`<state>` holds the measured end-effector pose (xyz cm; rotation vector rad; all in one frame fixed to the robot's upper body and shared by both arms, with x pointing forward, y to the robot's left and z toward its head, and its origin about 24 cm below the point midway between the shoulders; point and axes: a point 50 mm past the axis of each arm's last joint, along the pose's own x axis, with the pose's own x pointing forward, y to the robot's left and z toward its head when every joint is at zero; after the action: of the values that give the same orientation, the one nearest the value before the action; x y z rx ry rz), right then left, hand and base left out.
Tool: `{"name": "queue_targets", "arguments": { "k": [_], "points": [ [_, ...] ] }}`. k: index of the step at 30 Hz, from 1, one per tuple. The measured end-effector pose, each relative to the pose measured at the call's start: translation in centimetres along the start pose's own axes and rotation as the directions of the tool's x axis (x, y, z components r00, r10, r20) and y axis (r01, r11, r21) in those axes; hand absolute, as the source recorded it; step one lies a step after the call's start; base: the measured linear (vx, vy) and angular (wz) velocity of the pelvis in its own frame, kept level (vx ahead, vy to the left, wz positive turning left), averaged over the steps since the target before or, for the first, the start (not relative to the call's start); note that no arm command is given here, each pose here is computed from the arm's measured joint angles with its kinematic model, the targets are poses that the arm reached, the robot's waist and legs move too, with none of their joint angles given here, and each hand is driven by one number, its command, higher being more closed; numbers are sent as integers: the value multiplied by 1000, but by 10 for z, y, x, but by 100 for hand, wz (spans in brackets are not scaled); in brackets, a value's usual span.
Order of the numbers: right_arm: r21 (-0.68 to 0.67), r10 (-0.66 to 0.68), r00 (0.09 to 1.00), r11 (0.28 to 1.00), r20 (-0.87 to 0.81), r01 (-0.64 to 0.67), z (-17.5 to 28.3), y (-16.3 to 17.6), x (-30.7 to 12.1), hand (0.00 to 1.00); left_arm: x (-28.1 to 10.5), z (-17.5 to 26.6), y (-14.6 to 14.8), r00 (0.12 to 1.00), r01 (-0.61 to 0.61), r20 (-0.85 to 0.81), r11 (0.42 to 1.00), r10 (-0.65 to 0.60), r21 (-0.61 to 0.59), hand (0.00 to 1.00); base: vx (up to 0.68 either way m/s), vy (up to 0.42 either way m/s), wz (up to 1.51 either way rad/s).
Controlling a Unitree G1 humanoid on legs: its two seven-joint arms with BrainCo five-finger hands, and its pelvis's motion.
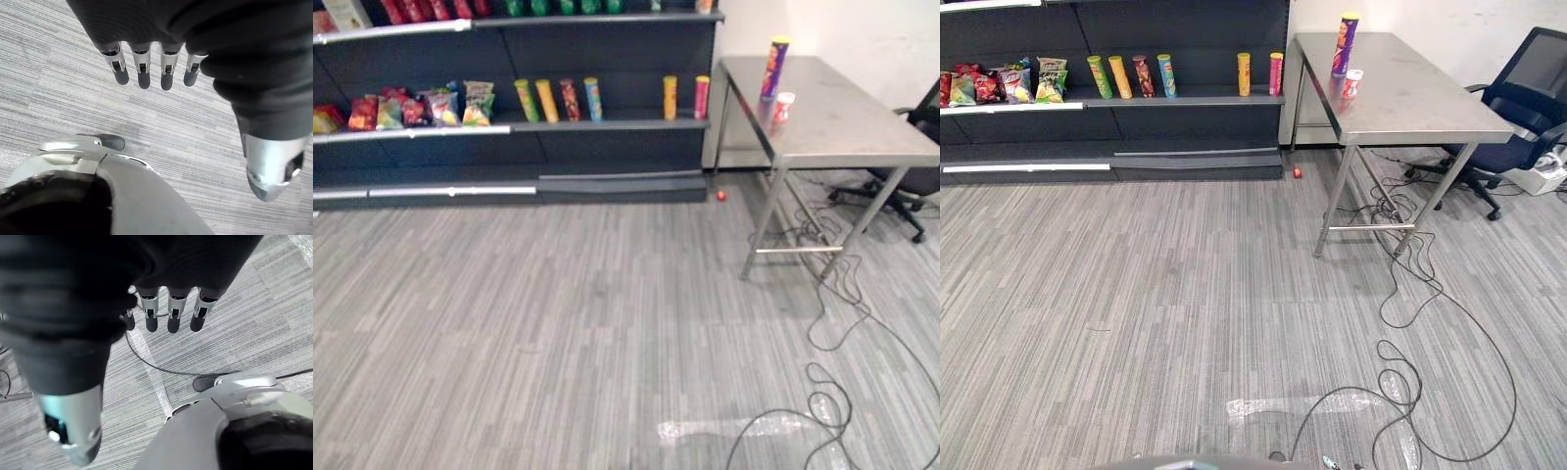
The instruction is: Put the gum and the chips on the shelf.
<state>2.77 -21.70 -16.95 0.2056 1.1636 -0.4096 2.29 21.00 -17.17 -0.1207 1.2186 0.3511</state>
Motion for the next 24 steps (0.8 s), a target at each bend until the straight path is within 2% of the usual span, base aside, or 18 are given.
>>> {"name": "queue_targets", "arguments": {
  "k": [5, 24],
  "points": [
    [-17, 8, 1000, 1000, 10, -8, 5, 3, 1, 0, 0, 1, 0, 1000, -1, 11, 1000, 2, -7, 0, 42, 6, -5],
    [124, -7, 1000, 992, 6, 6, 1, 0, 0, 0, 0, 0, -2, 1000, 8, 5, 1000, -8, 1, 0, -51, -19, -3]
  ]
}}
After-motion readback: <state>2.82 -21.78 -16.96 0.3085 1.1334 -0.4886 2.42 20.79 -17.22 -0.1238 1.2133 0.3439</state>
